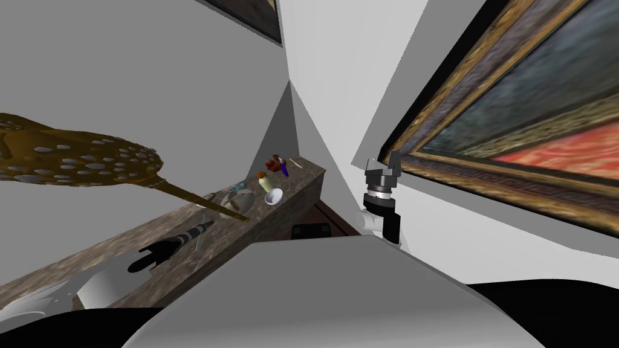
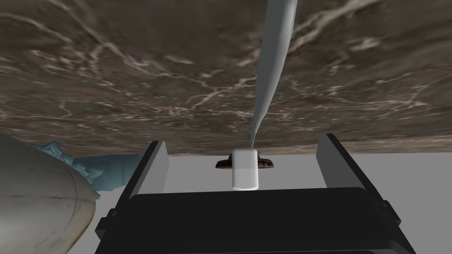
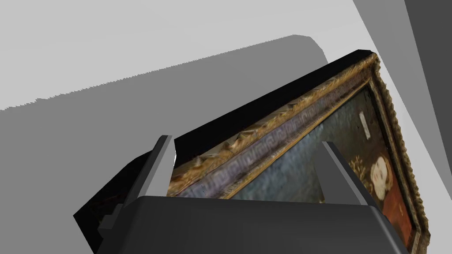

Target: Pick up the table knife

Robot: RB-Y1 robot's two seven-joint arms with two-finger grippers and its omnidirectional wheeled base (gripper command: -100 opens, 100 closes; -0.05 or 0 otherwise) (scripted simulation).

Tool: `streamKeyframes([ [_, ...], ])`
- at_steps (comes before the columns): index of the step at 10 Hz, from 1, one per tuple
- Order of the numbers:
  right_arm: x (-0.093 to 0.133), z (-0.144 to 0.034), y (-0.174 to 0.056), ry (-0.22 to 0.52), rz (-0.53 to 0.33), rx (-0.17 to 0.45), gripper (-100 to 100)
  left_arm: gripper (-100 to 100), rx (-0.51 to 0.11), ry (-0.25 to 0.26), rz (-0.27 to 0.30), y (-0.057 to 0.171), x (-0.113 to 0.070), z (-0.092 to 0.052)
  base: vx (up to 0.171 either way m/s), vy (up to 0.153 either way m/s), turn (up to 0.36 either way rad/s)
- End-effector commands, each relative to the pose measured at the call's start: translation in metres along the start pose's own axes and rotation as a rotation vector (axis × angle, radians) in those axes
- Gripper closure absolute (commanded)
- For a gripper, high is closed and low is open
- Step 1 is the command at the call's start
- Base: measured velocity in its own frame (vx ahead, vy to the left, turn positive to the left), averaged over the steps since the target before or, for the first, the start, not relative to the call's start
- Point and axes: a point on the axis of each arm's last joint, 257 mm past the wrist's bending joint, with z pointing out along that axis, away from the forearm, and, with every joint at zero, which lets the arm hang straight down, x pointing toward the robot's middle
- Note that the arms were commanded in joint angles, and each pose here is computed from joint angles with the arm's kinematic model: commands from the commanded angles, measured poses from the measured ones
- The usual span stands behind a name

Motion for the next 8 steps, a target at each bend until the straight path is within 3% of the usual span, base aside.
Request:
streamKeyframes([
  [1,0.000,0.000,0.000,0.000,0.000,0.000,0,0,0.000,0.000,0.000,0.000,0.000,0.000,0.000,0.000,0.000],
  [2,0.000,0.000,0.000,0.000,0.000,0.000,0,-100,-0.007,-0.001,-0.008,0.009,0.005,0.002,0.019,0.002,-0.087],
  [6,0.000,0.000,0.000,0.000,0.000,0.000,0,-100,-0.022,-0.001,-0.023,0.027,0.016,0.005,0.026,0.010,-0.059],
  [7,0.000,0.000,0.000,0.000,0.000,0.000,0,-100,-0.019,-0.001,-0.021,0.022,0.013,0.005,0.013,0.006,-0.017],
  [8,0.000,0.000,0.000,0.000,0.000,0.000,0,100,-0.018,-0.001,-0.021,0.022,0.013,0.005,0.000,0.000,0.000],
])
